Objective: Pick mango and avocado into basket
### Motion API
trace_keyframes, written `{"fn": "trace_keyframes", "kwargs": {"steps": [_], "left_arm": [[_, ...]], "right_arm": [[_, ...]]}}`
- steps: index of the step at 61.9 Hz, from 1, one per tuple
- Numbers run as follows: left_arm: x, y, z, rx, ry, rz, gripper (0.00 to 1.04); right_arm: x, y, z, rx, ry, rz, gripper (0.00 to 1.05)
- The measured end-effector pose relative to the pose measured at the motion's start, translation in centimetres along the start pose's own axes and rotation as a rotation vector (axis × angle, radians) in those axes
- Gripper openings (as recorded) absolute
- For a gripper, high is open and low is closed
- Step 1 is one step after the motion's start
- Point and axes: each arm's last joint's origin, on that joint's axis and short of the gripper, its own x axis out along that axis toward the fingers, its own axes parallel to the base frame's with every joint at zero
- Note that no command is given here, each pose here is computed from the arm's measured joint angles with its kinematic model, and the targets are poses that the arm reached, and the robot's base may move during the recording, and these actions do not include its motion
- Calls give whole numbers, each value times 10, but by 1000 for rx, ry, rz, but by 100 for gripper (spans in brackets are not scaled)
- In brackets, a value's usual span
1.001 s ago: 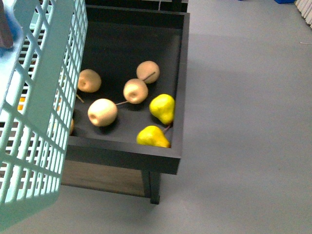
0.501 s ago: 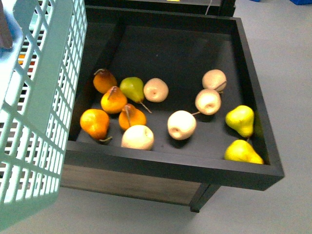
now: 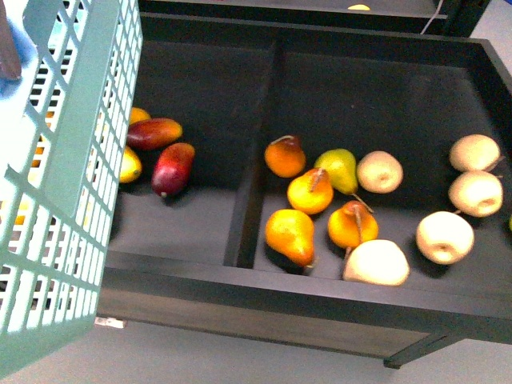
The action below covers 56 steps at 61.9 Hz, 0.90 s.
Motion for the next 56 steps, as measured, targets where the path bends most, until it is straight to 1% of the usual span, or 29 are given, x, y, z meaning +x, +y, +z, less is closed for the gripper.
{"fn": "trace_keyframes", "kwargs": {"steps": [56], "left_arm": [[0, 0, 1, 2, -7, -2, 14]], "right_arm": [[0, 0, 0, 0, 1, -1, 96]]}}
